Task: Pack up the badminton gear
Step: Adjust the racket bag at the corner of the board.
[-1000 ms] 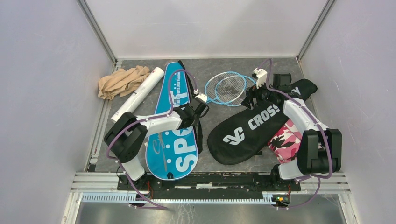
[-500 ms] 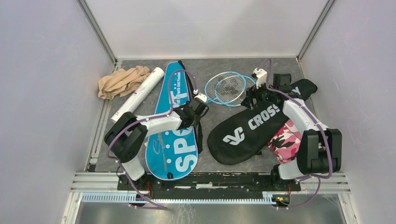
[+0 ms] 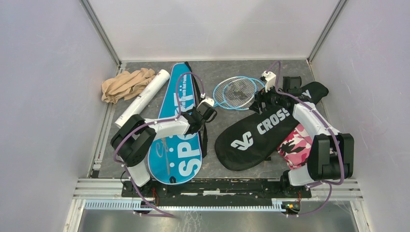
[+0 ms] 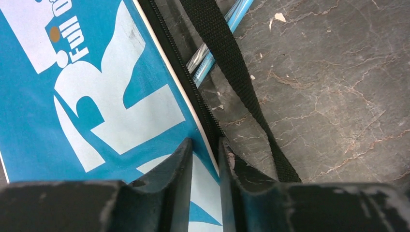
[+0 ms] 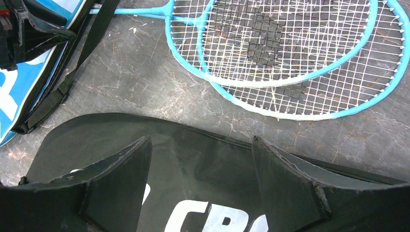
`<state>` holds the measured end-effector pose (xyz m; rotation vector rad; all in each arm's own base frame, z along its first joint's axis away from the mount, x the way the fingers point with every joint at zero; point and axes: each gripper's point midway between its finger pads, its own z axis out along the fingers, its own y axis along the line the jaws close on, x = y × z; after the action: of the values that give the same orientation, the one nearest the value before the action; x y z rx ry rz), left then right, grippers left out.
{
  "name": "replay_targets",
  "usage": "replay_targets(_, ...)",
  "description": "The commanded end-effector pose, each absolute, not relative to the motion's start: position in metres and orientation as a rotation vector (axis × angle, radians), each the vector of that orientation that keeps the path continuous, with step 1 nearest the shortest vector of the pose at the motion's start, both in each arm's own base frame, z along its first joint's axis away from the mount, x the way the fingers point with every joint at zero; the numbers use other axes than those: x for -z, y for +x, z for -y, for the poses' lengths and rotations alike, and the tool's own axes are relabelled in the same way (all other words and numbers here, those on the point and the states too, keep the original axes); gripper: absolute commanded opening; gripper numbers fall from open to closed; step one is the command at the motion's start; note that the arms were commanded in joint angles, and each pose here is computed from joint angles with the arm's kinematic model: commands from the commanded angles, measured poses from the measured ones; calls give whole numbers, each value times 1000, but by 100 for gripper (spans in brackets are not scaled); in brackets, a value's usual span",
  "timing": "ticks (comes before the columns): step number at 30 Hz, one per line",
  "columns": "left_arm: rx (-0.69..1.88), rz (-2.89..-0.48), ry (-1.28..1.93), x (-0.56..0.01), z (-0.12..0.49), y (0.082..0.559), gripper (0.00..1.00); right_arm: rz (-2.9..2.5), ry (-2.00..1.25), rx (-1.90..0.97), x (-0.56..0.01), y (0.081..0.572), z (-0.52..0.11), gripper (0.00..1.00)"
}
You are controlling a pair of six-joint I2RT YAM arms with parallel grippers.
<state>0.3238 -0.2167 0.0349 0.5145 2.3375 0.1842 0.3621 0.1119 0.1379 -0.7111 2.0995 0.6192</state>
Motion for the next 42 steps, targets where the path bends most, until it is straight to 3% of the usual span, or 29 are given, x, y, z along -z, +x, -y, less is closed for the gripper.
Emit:
replay_targets(1,-233,-2321,494,-38,208,330,24,-2060,-737,-631,-146,366,-115,81)
replay_targets(4,-215,-2286,492,-55,210,334,7,-2059,-738,-634,-147,366,-115,81)
replay_targets(6,-204,-2256,486,-67,210,336,2,-2054,-742,-628,-150,368,-115,81)
replay_targets(15,-245,-2098,493,-132,194,348,2,-2043,-761,-624,-158,372,-115,81)
replay_targets(26,-328,-1856,753,-233,188,357,2,-1973,-821,-655,-192,375,-123,81)
replay_targets(35,-231,-1674,1111,-309,220,350,2,-1837,-892,-616,-256,380,-127,82)
replay_targets(42,-244,-1531,1411,-327,231,339,2,-1643,-1064,-467,-318,363,-124,93)
